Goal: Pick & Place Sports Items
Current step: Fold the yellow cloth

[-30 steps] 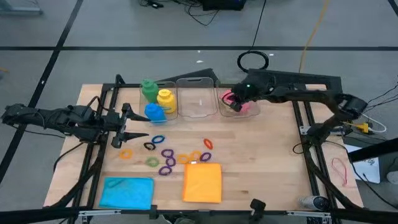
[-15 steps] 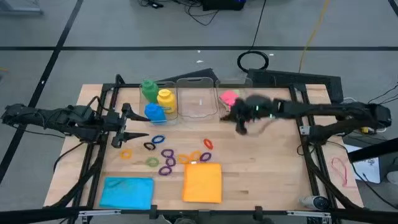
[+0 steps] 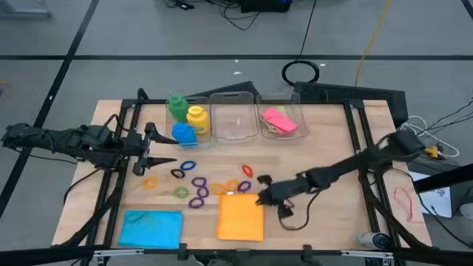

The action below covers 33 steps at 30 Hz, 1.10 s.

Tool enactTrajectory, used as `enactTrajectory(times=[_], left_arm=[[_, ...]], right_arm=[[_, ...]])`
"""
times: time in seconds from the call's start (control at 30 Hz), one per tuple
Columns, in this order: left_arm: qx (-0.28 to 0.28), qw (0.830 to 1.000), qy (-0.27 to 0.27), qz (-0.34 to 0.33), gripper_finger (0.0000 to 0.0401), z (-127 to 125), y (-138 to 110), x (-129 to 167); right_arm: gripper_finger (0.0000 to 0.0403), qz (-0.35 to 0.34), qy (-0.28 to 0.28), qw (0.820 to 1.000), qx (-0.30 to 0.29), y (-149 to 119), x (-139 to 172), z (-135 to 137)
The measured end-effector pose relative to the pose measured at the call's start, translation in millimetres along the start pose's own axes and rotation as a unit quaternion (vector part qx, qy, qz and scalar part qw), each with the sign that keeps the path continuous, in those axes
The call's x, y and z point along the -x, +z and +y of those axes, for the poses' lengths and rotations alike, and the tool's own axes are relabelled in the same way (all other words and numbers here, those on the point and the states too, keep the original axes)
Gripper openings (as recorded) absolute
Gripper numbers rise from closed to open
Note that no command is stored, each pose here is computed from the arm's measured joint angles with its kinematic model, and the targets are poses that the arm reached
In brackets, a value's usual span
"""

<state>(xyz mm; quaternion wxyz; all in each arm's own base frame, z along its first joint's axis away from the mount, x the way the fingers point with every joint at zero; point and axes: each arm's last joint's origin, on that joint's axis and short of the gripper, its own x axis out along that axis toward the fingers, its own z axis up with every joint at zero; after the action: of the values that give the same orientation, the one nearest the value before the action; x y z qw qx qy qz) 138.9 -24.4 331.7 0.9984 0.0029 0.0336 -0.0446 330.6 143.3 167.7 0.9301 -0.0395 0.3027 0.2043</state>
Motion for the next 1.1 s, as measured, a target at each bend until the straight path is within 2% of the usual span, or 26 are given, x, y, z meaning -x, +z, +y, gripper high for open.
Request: enactTrajectory(times=[0.2,0.37,0.53,0.67,0.87,1.03,1.1], left_arm=[[0.000,1.000,0.000,0.000,0.0296,0.1,-0.1,-0.1],[0.000,1.000,0.000,0.000,0.0296,0.1,0.0,-0.1],[0.000,1.000,0.000,0.000,0.0296,0.0,0.0,-0.1],[0.000,1.000,0.000,0.000,0.0296,0.0,0.0,-0.1],[0.000,1.000,0.000,0.000,0.0296,0.0,0.0,-0.1],[0.000,1.000,0.000,0.000,0.0296,0.0,0.0,0.0],[0.000,1.000,0.000,0.000,0.0296,0.0,0.0,0.0]], right_arm=[[0.0000,0.005,0.088,0.995,-0.042,-14.0,-21.9,7.4],[0.0000,0.031,0.108,0.990,-0.083,-19.7,-23.6,-2.2],[0.0000,0.091,0.109,0.982,-0.124,-29.9,-20.6,-14.5],[0.0000,0.175,0.081,0.970,-0.149,-39.3,-6.8,-22.7],[0.0000,0.317,-0.045,0.937,-0.142,-51.2,33.5,-26.4],[0.0000,0.383,-0.143,0.907,-0.100,-51.0,75.6,-24.7],[0.0000,0.367,-0.193,0.906,-0.084,-43.7,91.8,-26.0]])
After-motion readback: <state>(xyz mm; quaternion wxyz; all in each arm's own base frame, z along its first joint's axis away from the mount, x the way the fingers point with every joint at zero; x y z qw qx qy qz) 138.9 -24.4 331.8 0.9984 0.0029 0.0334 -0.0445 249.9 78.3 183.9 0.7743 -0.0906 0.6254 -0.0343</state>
